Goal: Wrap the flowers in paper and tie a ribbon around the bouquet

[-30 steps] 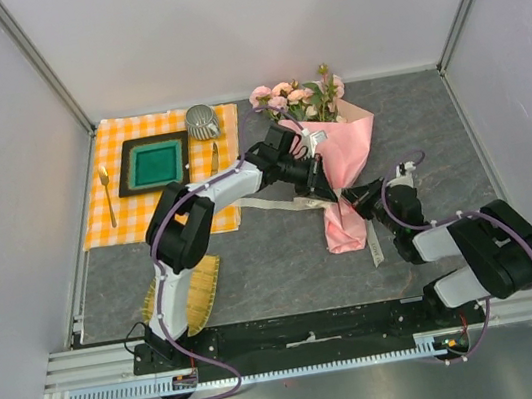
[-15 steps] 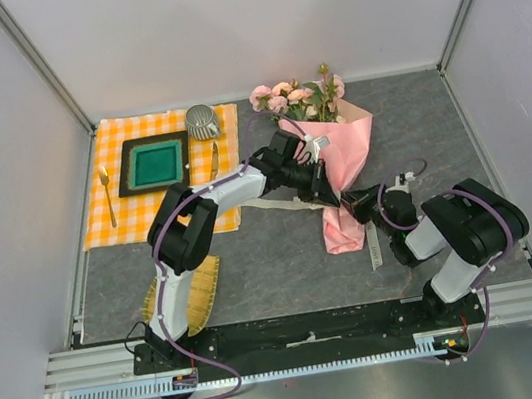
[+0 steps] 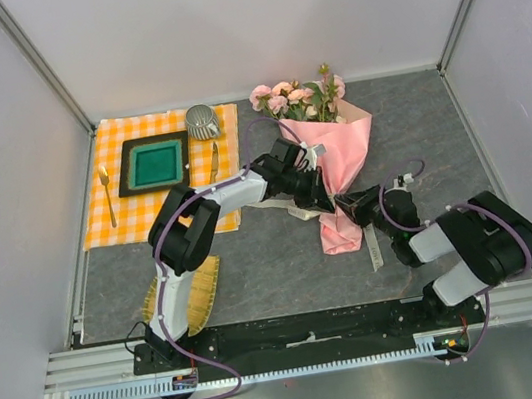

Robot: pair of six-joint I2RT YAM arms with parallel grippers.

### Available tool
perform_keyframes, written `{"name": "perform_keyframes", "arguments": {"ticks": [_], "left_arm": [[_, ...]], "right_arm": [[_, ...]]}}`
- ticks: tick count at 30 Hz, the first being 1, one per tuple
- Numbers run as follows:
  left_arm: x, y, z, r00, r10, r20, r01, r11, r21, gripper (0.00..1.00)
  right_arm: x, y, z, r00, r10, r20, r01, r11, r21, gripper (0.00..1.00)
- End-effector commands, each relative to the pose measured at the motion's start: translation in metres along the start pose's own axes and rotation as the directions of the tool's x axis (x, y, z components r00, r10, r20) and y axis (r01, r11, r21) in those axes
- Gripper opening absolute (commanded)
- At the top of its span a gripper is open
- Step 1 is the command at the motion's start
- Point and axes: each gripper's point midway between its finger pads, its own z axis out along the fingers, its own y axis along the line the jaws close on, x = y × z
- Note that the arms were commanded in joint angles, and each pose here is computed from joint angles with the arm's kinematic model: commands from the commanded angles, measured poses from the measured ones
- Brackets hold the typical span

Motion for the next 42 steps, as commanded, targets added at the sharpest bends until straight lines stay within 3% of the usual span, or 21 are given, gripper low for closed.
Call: {"name": "perform_keyframes", "arguments": {"ticks": [1, 5, 10, 18, 28, 31, 32, 34, 35, 38, 42], "left_arm": [[0.000, 0.002, -0.001, 0.999, 0.036, 0.017, -0.036, 0.999, -0.027, 0.02], [-0.001, -0.002, -0.003, 0.999, 0.040, 0.021, -0.040, 0.999, -0.019, 0.02], [-0.004, -0.009, -0.011, 0.997, 0.058, 0.041, -0.058, 0.998, -0.017, 0.02], [-0.008, -0.021, -0.017, 0.996, 0.064, 0.062, -0.065, 0.998, 0.007, 0.02], [-0.001, -0.018, -0.017, 0.997, 0.054, 0.054, -0.055, 0.998, 0.011, 0.02], [-0.001, -0.020, -0.020, 0.996, 0.061, 0.059, -0.062, 0.998, 0.012, 0.02], [-0.001, -0.021, -0.021, 0.995, 0.070, 0.065, -0.071, 0.997, 0.007, 0.02], [-0.003, -0.021, -0.024, 0.995, 0.077, 0.071, -0.077, 0.997, -0.008, 0.02], [-0.004, -0.020, -0.025, 0.994, 0.080, 0.069, -0.079, 0.997, -0.010, 0.02], [-0.003, -0.021, -0.023, 0.995, 0.077, 0.058, -0.077, 0.997, -0.002, 0.02], [-0.002, -0.021, -0.021, 0.996, 0.071, 0.054, -0.072, 0.997, 0.003, 0.03]], "right_arm": [[0.001, -0.004, -0.014, 0.997, -0.077, -0.006, 0.077, 0.996, 0.038, 0.27], [-0.003, -0.024, -0.027, 0.967, -0.251, -0.036, 0.253, 0.952, 0.174, 0.34], [-0.012, 0.003, -0.037, 0.920, -0.391, -0.022, 0.390, 0.908, 0.153, 0.46], [-0.001, 0.029, -0.008, 0.906, -0.409, -0.106, 0.419, 0.903, 0.096, 0.52], [0.005, 0.012, 0.001, 0.930, -0.346, -0.121, 0.358, 0.928, 0.099, 0.50], [0.005, 0.004, 0.001, 0.937, -0.328, -0.123, 0.343, 0.931, 0.128, 0.31], [0.004, 0.002, 0.000, 0.936, -0.329, -0.125, 0.345, 0.928, 0.141, 0.30], [0.000, -0.001, -0.006, 0.915, -0.381, -0.128, 0.399, 0.902, 0.164, 0.38], [-0.002, 0.003, -0.008, 0.907, -0.402, -0.124, 0.419, 0.891, 0.172, 0.49], [-0.013, 0.010, -0.022, 0.846, -0.515, -0.138, 0.533, 0.816, 0.221, 0.59], [-0.016, 0.033, -0.033, 0.723, -0.669, -0.173, 0.690, 0.707, 0.153, 0.62]]}}
